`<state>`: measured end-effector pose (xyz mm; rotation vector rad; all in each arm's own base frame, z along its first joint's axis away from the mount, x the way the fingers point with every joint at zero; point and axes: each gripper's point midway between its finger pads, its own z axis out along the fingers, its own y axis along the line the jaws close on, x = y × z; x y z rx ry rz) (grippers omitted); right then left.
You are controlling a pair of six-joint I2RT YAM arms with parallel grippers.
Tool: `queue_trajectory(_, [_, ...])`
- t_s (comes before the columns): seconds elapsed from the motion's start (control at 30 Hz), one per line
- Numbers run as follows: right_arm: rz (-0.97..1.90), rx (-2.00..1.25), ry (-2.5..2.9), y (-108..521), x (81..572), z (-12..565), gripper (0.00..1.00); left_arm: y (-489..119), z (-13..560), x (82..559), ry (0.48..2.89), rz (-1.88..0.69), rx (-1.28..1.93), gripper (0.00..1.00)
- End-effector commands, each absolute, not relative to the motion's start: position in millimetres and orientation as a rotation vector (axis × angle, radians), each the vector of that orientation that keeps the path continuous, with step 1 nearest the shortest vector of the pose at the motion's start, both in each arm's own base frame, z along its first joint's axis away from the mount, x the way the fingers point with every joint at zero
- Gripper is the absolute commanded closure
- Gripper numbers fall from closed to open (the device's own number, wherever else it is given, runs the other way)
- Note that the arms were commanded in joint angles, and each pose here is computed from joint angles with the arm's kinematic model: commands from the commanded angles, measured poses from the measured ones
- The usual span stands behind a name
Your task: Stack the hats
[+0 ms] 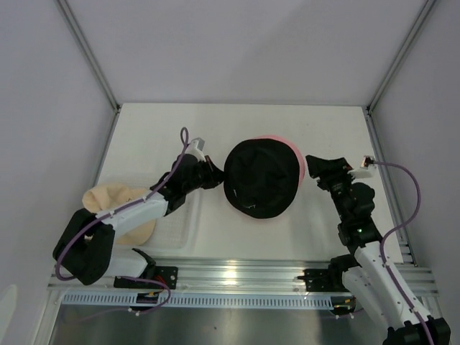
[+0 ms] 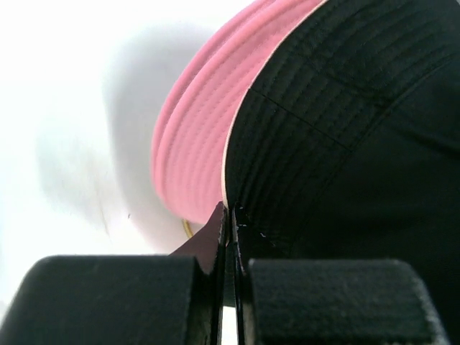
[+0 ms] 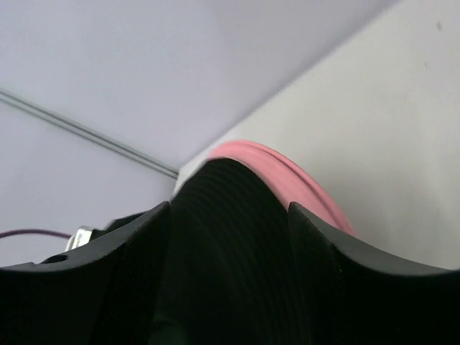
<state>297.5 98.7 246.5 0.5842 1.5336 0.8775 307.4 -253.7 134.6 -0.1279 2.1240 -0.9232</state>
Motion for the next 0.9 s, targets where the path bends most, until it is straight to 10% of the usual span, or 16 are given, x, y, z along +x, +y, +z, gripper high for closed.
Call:
queue_trajectory(0.0, [0.804,0.481,1.408,87.3,292.7,298.2,0.31,-265.4,185.1,321.0,2.055,-0.938,0.062,0.99])
queue_trajectory(0.87, [1.043,0.238,1.791,157.7,346.1,228.3,0.35,-283.1,189.8,362.1,2.180,-1.014,0.135,0.99])
